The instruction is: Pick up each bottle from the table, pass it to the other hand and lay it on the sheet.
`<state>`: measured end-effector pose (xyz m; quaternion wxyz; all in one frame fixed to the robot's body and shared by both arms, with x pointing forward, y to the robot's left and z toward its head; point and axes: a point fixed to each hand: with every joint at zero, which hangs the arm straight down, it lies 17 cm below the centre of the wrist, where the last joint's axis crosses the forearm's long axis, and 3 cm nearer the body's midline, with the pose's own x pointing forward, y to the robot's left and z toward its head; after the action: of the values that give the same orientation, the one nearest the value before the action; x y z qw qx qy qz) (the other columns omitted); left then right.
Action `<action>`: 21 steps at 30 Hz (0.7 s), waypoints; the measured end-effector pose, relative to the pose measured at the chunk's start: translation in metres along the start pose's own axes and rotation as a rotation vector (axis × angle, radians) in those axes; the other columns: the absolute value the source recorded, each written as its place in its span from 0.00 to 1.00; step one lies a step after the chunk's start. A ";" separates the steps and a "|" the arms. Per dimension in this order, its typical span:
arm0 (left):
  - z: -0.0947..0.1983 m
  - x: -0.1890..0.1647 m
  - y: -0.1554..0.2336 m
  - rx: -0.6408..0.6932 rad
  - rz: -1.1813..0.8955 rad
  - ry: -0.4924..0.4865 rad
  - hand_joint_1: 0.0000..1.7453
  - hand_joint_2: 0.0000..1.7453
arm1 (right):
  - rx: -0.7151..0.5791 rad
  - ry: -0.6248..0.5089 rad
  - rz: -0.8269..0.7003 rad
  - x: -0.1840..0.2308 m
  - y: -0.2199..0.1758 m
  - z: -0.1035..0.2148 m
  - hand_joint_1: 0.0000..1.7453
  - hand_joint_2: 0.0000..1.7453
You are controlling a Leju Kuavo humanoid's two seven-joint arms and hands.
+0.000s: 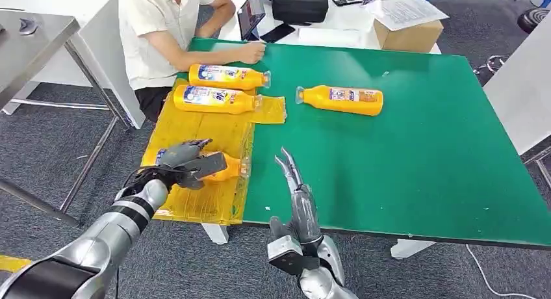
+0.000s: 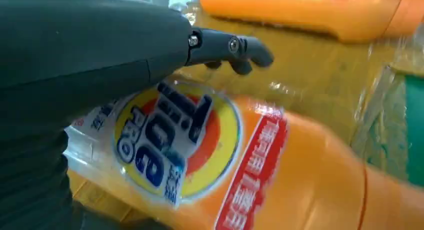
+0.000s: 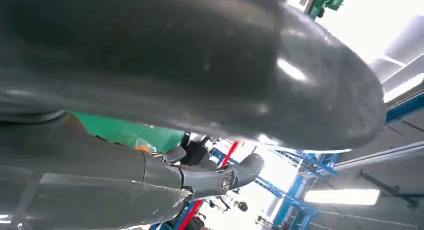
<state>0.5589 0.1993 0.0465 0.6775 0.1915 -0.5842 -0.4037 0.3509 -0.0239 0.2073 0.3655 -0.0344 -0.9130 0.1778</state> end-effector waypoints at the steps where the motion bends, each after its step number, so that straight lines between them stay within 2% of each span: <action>1: 0.000 0.002 0.000 -0.007 0.000 -0.006 0.00 1.00 | 0.001 0.000 -0.001 0.000 0.000 0.000 0.00 0.00; 10: 0.003 0.021 -0.014 -0.090 0.081 -0.093 0.00 1.00 | 0.007 -0.001 -0.006 -0.001 0.000 0.002 0.00 0.00; 14: 0.008 0.040 -0.018 -0.077 0.136 -0.169 0.00 1.00 | 0.006 -0.002 0.001 -0.001 -0.001 0.003 0.00 0.00; 19: 0.008 0.041 -0.019 -0.077 0.139 -0.173 0.00 1.00 | 0.007 -0.002 0.002 -0.001 -0.001 0.003 0.00 0.00; 21: 0.014 0.061 -0.014 -0.018 0.199 -0.251 0.00 1.00 | 0.007 -0.002 0.006 -0.002 -0.001 0.004 0.00 0.00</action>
<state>0.5401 0.1469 0.0781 0.6376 0.0747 -0.6767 -0.3605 0.3493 -0.0266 0.2040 0.3641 -0.0355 -0.9127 0.1821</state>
